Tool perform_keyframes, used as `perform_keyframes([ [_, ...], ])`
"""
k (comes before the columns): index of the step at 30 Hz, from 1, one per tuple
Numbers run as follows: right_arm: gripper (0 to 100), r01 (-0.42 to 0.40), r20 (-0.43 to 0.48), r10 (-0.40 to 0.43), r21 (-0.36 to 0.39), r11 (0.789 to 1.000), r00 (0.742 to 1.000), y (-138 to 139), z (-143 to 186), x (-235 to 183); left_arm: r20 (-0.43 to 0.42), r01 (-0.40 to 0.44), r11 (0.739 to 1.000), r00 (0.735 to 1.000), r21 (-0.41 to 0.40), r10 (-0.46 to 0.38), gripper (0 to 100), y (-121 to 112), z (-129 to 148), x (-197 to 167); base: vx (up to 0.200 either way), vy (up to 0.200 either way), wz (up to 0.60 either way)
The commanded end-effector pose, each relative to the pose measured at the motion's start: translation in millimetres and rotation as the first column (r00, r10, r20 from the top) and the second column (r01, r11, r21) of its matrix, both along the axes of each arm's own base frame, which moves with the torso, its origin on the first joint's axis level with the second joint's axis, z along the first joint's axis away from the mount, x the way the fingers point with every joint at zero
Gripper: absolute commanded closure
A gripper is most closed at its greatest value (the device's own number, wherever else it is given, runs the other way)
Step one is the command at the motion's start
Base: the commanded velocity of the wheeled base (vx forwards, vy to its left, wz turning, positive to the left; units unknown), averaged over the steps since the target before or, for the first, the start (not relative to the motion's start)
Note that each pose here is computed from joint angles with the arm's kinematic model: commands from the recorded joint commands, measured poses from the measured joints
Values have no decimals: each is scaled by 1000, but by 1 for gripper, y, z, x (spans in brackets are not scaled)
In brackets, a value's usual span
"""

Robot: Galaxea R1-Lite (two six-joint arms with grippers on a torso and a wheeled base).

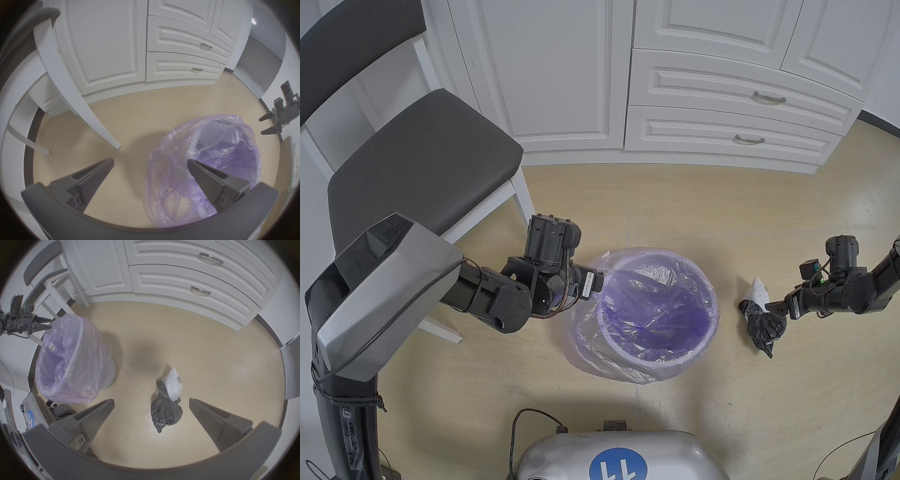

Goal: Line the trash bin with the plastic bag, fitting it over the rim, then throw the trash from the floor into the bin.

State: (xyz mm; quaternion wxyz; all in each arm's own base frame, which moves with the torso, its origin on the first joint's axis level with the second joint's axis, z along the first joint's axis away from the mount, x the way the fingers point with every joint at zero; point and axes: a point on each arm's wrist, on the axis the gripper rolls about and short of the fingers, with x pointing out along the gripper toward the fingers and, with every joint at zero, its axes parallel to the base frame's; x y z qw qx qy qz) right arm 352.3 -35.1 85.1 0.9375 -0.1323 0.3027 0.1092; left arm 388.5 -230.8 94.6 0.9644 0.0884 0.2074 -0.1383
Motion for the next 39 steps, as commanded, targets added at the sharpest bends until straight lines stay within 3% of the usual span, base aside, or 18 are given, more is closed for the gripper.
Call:
perform_keyframes([
  [1,0,2,2,-2,2,1000,1000,-1,0,0,-11,-21,1000,1000,7,21,0,6,-9,9,0,0,0],
  [15,0,0,2,0,2,1000,1000,-1,-3,2,-64,-75,996,995,-44,72,0,7,-46,33,0,0,0],
  [22,0,-7,0,7,3,1000,1000,2,-4,2,-43,-82,994,996,-75,79,0,7,-35,36,0,0,0],
  [27,0,-11,12,11,59,998,1000,9,2,3,6,-78,991,997,-110,79,0,12,4,26,0,0,0],
  [31,0,-56,70,44,182,982,997,25,10,5,24,-68,990,997,-121,71,0,17,29,9,0,0,0],
  [33,0,-82,115,53,265,961,992,42,12,8,32,-53,990,998,-131,58,0,18,38,-4,0,0,0],
  [39,0,-152,167,90,407,900,982,92,13,10,38,-33,980,998,-197,41,0,15,50,-34,0,0,0],
])
